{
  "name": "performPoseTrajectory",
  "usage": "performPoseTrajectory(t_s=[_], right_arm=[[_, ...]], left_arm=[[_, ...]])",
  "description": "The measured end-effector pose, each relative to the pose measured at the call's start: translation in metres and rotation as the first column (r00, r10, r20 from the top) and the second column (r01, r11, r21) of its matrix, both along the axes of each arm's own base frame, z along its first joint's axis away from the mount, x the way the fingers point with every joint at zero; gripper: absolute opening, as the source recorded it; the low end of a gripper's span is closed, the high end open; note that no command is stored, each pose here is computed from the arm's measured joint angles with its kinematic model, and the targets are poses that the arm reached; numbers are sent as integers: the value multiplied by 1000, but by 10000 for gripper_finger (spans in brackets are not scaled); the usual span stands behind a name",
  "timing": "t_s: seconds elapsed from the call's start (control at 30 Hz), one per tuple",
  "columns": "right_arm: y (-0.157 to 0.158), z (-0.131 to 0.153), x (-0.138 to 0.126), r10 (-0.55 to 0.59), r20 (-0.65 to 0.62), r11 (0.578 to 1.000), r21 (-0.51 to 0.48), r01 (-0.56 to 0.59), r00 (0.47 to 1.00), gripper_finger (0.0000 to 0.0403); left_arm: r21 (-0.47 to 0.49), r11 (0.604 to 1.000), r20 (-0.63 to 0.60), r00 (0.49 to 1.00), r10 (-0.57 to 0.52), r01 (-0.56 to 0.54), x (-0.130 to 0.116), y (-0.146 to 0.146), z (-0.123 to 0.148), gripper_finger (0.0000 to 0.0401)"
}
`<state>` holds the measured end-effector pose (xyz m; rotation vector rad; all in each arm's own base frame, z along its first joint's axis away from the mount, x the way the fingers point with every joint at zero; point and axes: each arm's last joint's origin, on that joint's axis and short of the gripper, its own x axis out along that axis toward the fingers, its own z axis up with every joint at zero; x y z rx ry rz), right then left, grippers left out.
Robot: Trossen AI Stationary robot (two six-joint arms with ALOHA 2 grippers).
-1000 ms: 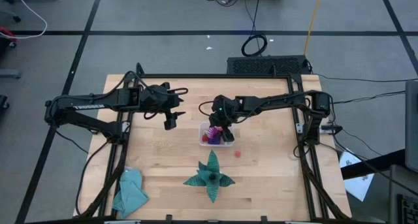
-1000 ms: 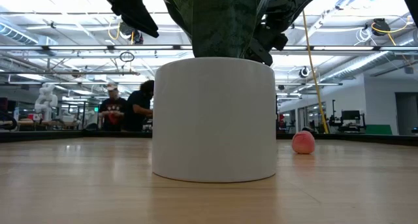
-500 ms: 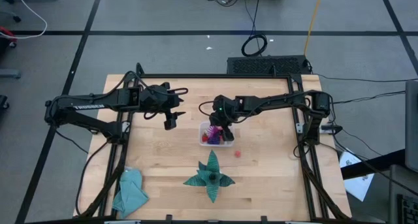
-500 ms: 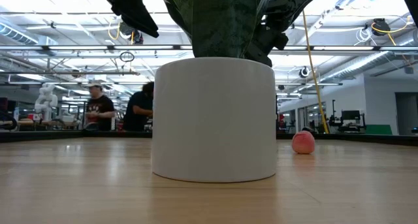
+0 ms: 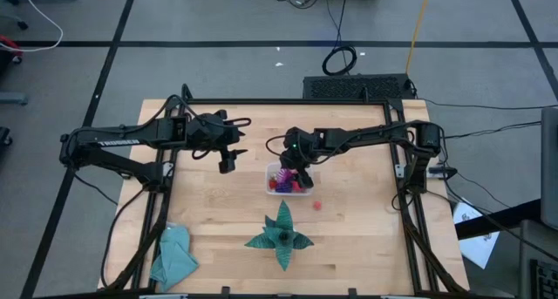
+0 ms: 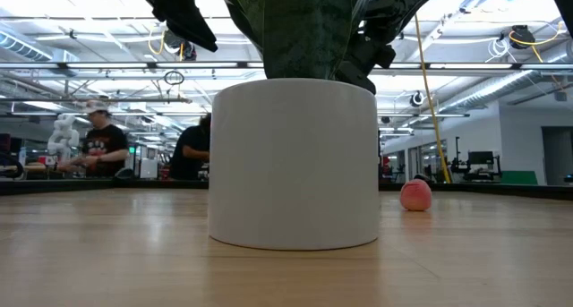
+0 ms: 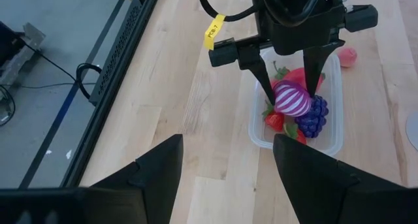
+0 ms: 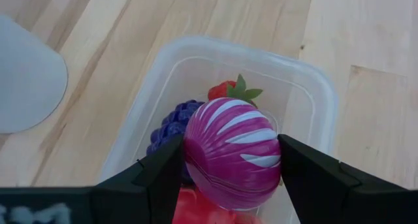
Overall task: Pick and placing Produce into tupperware
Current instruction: Put the purple onion into the transparent bin, then put the pink peach into the transparent bin
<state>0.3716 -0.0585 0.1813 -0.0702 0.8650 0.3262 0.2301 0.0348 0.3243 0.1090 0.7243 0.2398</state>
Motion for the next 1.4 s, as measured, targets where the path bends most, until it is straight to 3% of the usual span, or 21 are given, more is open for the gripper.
performPoseTrajectory(t_s=[0.57, 1.07, 1.4], right_arm=[[0, 0, 0, 19, 2, 1000, -14, -19, 1000, 293], [0, 2, 1, 23, 28, 999, -27, -22, 999, 295], [-1, 25, -7, -19, 59, 995, -98, 24, 998, 295]], left_arm=[[0, 1000, 0, 1000, -1, 1, 0, 0, 0, 244], [3, 1000, -2, 1000, -5, 5, 0, 0, 0, 244], [-2, 1000, -1, 1000, -7, 7, 0, 0, 0, 244]])
